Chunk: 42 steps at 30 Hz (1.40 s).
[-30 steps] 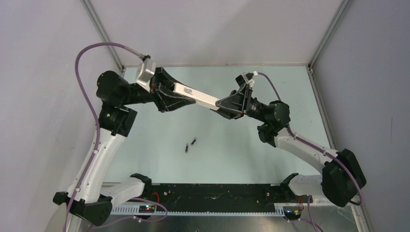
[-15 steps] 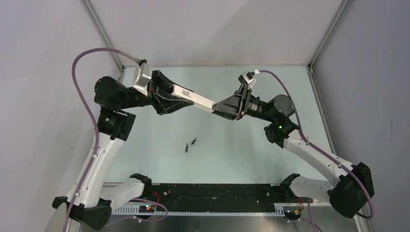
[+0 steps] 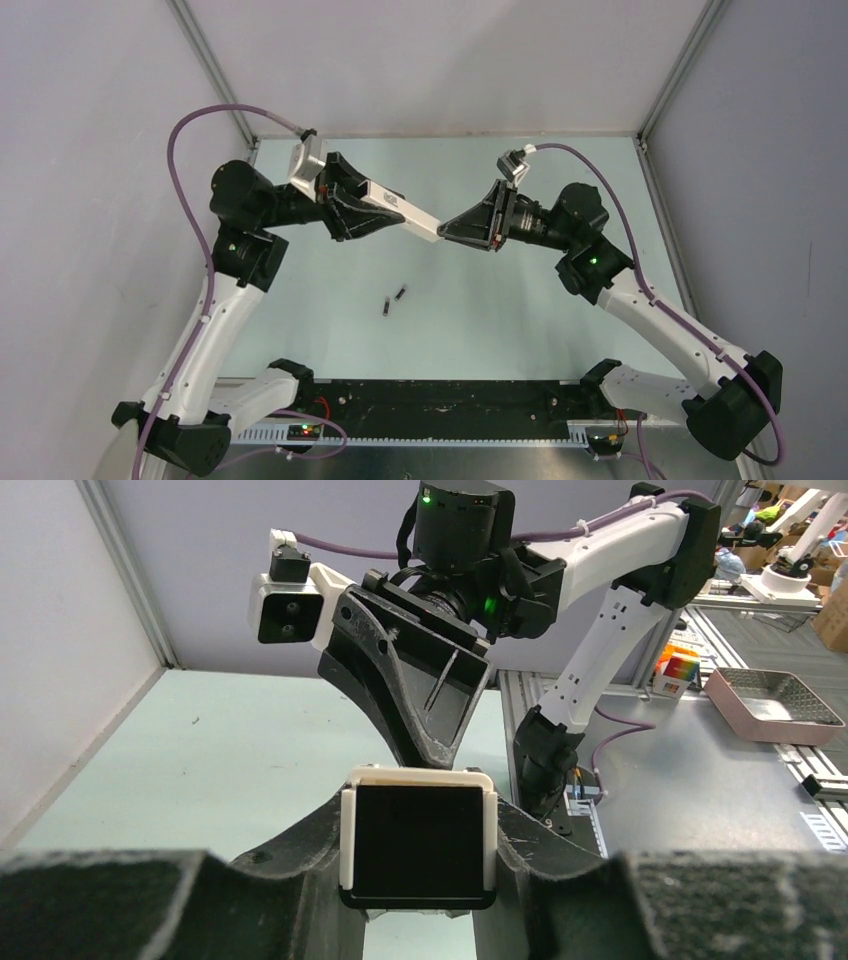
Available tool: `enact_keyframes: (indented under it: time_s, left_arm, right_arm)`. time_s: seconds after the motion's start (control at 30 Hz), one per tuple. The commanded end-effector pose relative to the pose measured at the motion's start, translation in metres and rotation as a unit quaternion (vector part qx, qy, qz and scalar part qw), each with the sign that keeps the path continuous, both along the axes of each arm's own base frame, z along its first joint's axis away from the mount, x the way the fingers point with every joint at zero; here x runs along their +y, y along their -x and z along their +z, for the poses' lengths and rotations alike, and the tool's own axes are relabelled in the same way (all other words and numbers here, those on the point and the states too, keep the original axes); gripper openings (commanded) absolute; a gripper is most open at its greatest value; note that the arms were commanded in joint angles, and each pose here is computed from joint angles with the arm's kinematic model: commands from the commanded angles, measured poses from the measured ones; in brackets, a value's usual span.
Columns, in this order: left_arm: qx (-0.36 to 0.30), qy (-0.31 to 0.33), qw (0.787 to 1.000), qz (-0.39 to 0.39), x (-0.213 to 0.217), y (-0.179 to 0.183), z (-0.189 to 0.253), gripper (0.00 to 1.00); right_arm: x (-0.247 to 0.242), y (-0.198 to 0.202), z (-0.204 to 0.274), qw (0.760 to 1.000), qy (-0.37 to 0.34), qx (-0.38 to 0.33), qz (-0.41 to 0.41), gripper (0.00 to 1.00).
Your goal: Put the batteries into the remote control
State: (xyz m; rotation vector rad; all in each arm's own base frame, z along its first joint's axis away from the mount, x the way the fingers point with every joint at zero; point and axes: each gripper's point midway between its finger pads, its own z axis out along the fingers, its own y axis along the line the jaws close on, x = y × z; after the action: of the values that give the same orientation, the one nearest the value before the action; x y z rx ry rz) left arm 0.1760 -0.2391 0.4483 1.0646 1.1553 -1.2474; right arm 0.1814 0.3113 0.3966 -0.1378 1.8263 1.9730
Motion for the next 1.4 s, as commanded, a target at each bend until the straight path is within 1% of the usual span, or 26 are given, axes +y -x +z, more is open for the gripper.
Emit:
enact_keyframes:
  time_s: [0.0, 0.1, 0.27, 0.5, 0.73, 0.8, 0.93, 1.03, 1.07, 1.1, 1.13, 1.17, 1.2, 1.23, 1.27, 1.33, 1.37]
  left_arm:
    - [-0.034, 0.017, 0.999, -0.002, 0.003, 0.01, 0.017, 0.0]
    - [-0.033, 0.016, 0.999, -0.001, 0.002, 0.008, 0.014, 0.0]
    - [-0.028, 0.014, 0.999, 0.002, 0.002, 0.004, 0.013, 0.0]
    - [-0.021, 0.013, 1.0, 0.003, 0.001, 0.003, 0.01, 0.0]
    - [-0.007, 0.008, 1.0, 0.011, 0.0, -0.004, -0.002, 0.0]
    - [-0.002, 0.005, 1.0, 0.016, 0.0, -0.007, -0.007, 0.0]
    - [0.012, -0.002, 1.0, 0.027, -0.001, -0.014, -0.021, 0.0]
    - [0.025, -0.006, 0.999, 0.03, -0.001, -0.018, -0.03, 0.0]
    - [0.028, -0.008, 0.999, 0.03, -0.001, -0.019, -0.032, 0.0]
    - [0.031, -0.008, 0.999, 0.032, -0.001, -0.019, -0.034, 0.0]
    - [0.03, -0.008, 0.999, 0.035, -0.001, -0.019, -0.035, 0.0]
    - [0.033, -0.009, 0.999, 0.037, 0.0, -0.02, -0.038, 0.0]
    - [0.034, -0.009, 0.999, 0.041, 0.0, -0.02, -0.038, 0.0]
    - [0.037, -0.01, 0.998, 0.041, 0.0, -0.02, -0.041, 0.0]
    - [0.038, -0.01, 0.998, 0.043, 0.001, -0.02, -0.042, 0.0]
    - [0.042, -0.011, 0.998, 0.043, 0.001, -0.019, -0.044, 0.0]
    - [0.044, -0.012, 0.998, 0.043, 0.001, -0.018, -0.045, 0.0]
  right_arm:
    - [-0.004, -0.006, -0.008, 0.999, 0.03, 0.005, -0.021, 0.25]
    - [-0.009, -0.005, -0.004, 0.999, 0.027, 0.007, -0.025, 0.21]
    - [-0.018, -0.007, 0.001, 0.999, 0.02, 0.018, -0.037, 0.11]
    - [-0.019, -0.008, 0.016, 0.999, -0.008, 0.015, -0.033, 0.0]
    - [-0.023, -0.012, 0.034, 0.998, -0.052, 0.006, -0.037, 0.0]
    - [-0.028, -0.016, 0.039, 0.997, -0.065, -0.003, -0.049, 0.0]
    - [-0.038, -0.025, 0.038, 0.995, -0.067, -0.014, -0.079, 0.0]
    - [-0.044, -0.034, 0.026, 0.993, -0.06, -0.003, -0.101, 0.0]
    - [-0.047, -0.038, 0.023, 0.992, -0.055, -0.009, -0.115, 0.0]
    - [-0.048, -0.043, 0.009, 0.992, -0.037, 0.006, -0.124, 0.0]
    - [-0.051, -0.05, 0.002, 0.989, -0.024, 0.0, -0.145, 0.0]
    - [-0.052, -0.055, -0.016, 0.988, 0.0, 0.019, -0.156, 0.0]
    - [-0.056, -0.063, -0.027, 0.984, 0.016, 0.019, -0.179, 0.0]
    - [-0.058, -0.068, -0.049, 0.981, 0.038, 0.043, -0.188, 0.0]
    - [-0.063, -0.075, -0.062, 0.977, 0.049, 0.051, -0.202, 0.0]
    - [-0.071, -0.084, -0.104, 0.969, 0.077, 0.088, -0.219, 0.0]
    - [-0.076, -0.089, -0.114, 0.965, 0.082, 0.095, -0.231, 0.0]
